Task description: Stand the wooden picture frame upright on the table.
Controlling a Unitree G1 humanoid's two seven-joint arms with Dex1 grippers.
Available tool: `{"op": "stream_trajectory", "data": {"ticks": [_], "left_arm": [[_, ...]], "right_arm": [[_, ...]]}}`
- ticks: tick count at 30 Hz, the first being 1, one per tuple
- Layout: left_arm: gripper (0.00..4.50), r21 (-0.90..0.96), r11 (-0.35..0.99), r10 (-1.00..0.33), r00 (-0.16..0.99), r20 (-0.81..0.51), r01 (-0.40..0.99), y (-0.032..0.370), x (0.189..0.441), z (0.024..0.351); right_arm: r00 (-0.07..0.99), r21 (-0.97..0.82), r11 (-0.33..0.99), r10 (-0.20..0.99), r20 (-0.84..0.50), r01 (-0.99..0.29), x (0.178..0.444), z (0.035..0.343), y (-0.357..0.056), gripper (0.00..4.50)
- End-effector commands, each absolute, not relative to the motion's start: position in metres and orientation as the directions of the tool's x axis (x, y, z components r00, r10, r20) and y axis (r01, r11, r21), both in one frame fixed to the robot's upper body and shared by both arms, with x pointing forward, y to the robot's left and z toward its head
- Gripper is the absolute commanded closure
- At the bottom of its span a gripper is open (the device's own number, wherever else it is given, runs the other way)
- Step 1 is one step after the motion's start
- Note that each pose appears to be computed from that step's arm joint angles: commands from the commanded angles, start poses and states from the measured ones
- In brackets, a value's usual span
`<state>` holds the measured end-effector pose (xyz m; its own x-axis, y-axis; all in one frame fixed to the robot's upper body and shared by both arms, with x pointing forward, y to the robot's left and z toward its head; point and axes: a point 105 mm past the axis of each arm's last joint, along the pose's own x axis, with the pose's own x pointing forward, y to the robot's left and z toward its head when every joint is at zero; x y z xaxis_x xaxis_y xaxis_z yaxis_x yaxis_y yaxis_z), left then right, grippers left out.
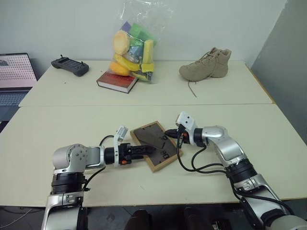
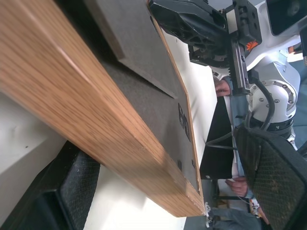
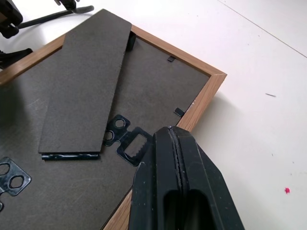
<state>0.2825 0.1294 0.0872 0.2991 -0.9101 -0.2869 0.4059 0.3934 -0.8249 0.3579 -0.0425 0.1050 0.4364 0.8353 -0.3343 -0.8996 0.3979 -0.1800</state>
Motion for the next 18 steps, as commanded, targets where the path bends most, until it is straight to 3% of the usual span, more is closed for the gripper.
{"op": "stream_trajectory", "data": {"ticks": [1, 4, 8, 12, 18], "left_arm": [[0.01, -0.82, 0.422, -0.899, 0.294, -0.324, 0.387, 0.128, 0.275, 0.077], [0.01, -0.81, 0.445, -0.887, 0.308, -0.343, 0.38, 0.13, 0.275, 0.074], [0.01, -0.814, 0.438, -0.89, 0.309, -0.334, 0.381, 0.129, 0.273, 0.074], [0.01, -0.823, 0.427, -0.895, 0.303, -0.327, 0.374, 0.126, 0.271, 0.075], [0.01, -0.848, 0.411, -0.904, 0.265, -0.334, 0.335, 0.12, 0.262, 0.073]], "right_arm": [[0.522, -0.244, 0.464, 0.793, -0.315, -0.852, 0.371, 0.118, -0.066, 4.5], [0.532, -0.273, 0.459, 0.773, -0.346, -0.845, 0.371, 0.12, -0.085, 4.5], [0.405, -0.303, 0.287, 0.78, -0.477, -0.909, 0.346, 0.108, -0.1, 4.5], [0.295, -0.28, 0.168, 0.804, -0.516, -0.945, 0.323, 0.097, -0.084, 4.5], [0.257, -0.236, 0.159, 0.841, -0.476, -0.959, 0.311, 0.09, -0.052, 4.5]]}}
